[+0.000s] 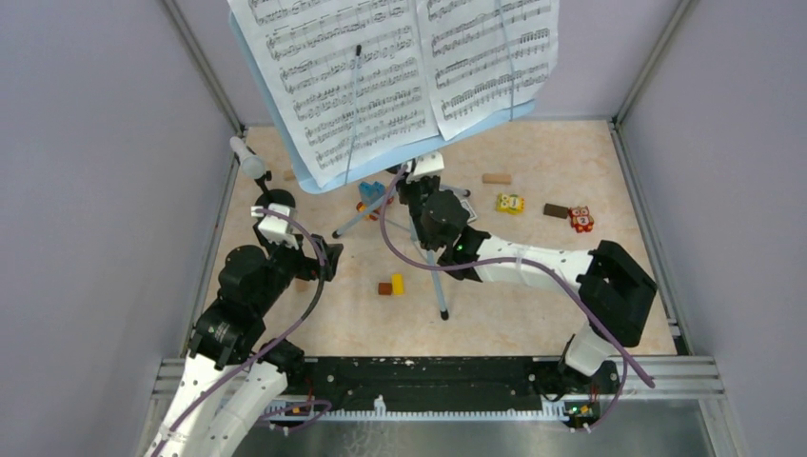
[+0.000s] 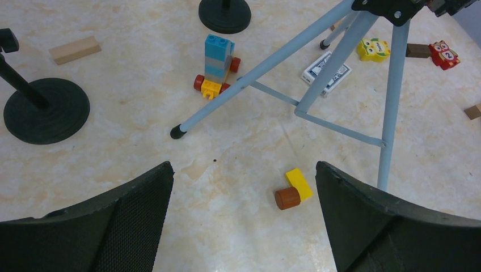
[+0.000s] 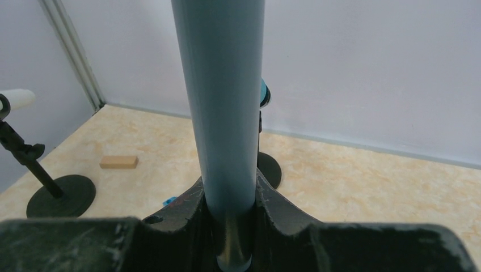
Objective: Pack up the instrument practice props
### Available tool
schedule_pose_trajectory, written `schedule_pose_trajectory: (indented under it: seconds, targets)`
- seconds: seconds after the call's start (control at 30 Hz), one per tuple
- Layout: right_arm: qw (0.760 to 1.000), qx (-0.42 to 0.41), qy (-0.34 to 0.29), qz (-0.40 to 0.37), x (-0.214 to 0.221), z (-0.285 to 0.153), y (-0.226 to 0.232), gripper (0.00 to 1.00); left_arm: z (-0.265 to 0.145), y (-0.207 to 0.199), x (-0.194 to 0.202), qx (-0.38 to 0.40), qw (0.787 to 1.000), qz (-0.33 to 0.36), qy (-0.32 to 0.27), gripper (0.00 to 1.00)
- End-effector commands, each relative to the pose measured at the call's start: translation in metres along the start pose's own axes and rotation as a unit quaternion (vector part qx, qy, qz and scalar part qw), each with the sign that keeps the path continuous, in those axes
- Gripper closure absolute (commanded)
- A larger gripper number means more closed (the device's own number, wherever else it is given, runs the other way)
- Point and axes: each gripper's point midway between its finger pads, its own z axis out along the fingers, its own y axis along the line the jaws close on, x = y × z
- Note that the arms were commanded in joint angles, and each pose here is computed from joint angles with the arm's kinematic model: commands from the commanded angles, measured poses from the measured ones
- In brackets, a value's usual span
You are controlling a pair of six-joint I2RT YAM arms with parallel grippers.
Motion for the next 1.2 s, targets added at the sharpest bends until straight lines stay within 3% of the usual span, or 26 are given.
schedule_pose_trajectory:
  seconds: [0.0, 0.1, 0.17, 0.23, 0.37, 0.47, 0.77, 0.9, 1.03, 1.17]
  targets:
    - [0.991, -0.006, -0.064, 0.117, -0.042, 0.01, 0.019, 1.0, 0.002, 0.0, -0.006, -0.001, 1.0, 0.0, -0.015, 0.01]
    - [0.993, -0.01, -0.052, 0.107, -0.031, 0.012, 0.021, 0.95, 0.002, 0.0, -0.006, -0.001, 1.0, 0.0, -0.014, 0.01]
    - [0.994, -0.019, -0.043, 0.096, -0.026, 0.008, 0.021, 0.79, 0.002, 0.006, -0.007, -0.018, 1.0, 0.0, -0.018, 0.01]
    - [0.994, -0.025, -0.04, 0.097, -0.027, 0.001, 0.016, 0.57, 0.001, 0.007, -0.008, -0.02, 1.0, 0.001, -0.02, 0.01]
    - [0.994, -0.059, -0.034, 0.09, -0.043, -0.021, 0.007, 0.36, 0.0, 0.005, -0.009, -0.014, 1.0, 0.004, -0.024, 0.01]
    - [0.991, -0.089, -0.018, 0.102, -0.046, -0.039, 0.003, 0.26, 0.0, -0.008, -0.014, 0.023, 0.999, 0.008, -0.032, 0.01]
    - [0.965, -0.213, 0.084, 0.125, -0.004, -0.115, 0.003, 0.25, -0.003, -0.037, -0.047, 0.098, 0.99, -0.016, -0.102, 0.01]
    - [0.953, -0.176, 0.187, 0.161, 0.019, -0.131, -0.015, 0.27, 0.002, -0.04, -0.054, 0.105, 0.986, -0.048, -0.123, 0.01]
    - [0.897, -0.184, 0.281, 0.286, 0.043, -0.133, -0.033, 0.41, 0.008, -0.048, -0.05, 0.13, 0.981, -0.065, -0.129, 0.01]
    - [0.83, -0.215, 0.277, 0.434, 0.036, -0.123, -0.054, 0.44, 0.014, -0.062, -0.051, 0.177, 0.969, -0.058, -0.162, 0.01]
